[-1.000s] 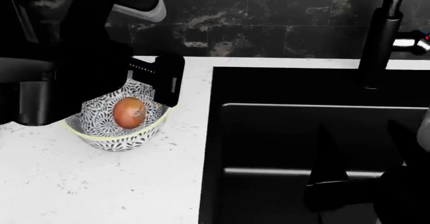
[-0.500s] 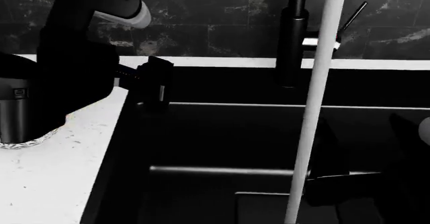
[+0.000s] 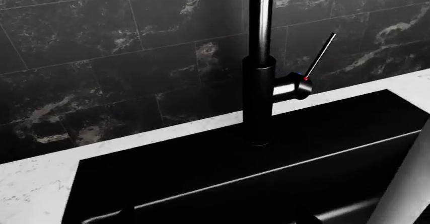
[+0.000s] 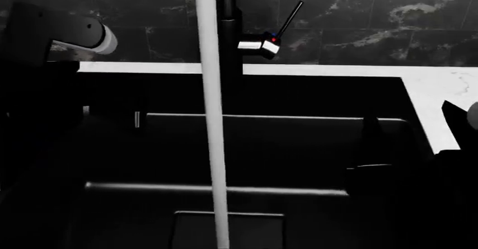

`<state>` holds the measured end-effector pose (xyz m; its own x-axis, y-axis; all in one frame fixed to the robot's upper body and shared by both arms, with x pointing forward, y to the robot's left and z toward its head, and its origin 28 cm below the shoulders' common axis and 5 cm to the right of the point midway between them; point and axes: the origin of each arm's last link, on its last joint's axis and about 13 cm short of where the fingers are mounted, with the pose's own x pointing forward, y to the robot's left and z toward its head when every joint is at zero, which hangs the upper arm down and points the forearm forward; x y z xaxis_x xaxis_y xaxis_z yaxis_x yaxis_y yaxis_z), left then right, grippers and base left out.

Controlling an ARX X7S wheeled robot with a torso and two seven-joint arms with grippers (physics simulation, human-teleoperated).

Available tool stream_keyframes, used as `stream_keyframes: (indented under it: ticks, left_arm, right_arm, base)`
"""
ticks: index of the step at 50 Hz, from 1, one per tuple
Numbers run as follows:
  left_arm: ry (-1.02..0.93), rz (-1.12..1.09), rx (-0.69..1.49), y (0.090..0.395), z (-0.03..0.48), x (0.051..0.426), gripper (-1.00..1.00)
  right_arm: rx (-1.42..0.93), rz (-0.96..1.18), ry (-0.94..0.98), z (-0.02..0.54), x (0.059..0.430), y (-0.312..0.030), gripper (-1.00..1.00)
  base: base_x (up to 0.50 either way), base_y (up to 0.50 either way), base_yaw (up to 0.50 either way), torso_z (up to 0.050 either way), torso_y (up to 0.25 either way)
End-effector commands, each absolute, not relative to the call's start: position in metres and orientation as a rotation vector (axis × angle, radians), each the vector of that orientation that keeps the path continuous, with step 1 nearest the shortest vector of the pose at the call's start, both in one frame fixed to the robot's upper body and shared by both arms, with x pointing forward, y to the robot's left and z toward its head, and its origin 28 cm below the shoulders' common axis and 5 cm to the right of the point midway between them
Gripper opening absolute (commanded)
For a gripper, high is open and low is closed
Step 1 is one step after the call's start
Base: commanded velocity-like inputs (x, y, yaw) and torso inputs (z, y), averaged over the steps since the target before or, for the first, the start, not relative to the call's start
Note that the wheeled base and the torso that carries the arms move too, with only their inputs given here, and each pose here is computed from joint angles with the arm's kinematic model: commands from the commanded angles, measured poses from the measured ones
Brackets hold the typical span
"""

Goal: Pick the broccolis and asparaguss from the sink and place them in one bowl. Place the onion in the other bowl. Then turn off the sink faucet.

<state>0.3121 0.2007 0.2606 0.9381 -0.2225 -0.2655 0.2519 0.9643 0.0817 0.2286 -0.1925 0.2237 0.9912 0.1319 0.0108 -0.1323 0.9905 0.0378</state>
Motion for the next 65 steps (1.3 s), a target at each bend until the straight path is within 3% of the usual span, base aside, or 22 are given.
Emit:
stream_keyframes:
  ticks: [1,22,54,60,65]
  left_arm:
    - [0.238,-0.169,0.113,0.217,0.249,0.304,1.00]
    - [0.215,-0.114,0.073,0.241,0.239,0.312,1.00]
    - [0.221,-0.103,0.066,0.240,0.230,0.318,1.00]
    - [0.220,-0.107,0.060,0.240,0.229,0.318,1.00]
    - [0.219,-0.110,0.058,0.239,0.229,0.317,1.00]
  right_arm:
    - [0.017,0.121,-0.022,0.228,0.236,-0.192,1.00]
    - [0.021,0.054,-0.022,0.230,0.235,-0.191,1.00]
    - [0.040,0.059,0.017,0.225,0.246,-0.186,1.00]
    - [0.158,0.146,0.118,0.227,0.286,-0.173,1.00]
    - [0.153,0.108,0.082,0.231,0.327,-0.170,1.00]
  base:
    - [0.00,-0.12,0.00,0.000,0.000]
    - [0.00,0.00,0.00,0.000,0.000]
    - [0.07,0.00,0.00,0.000,0.000]
    - [0.00,0.00,0.00,0.000,0.000]
    - [0.00,0.00,0.00,0.000,0.000]
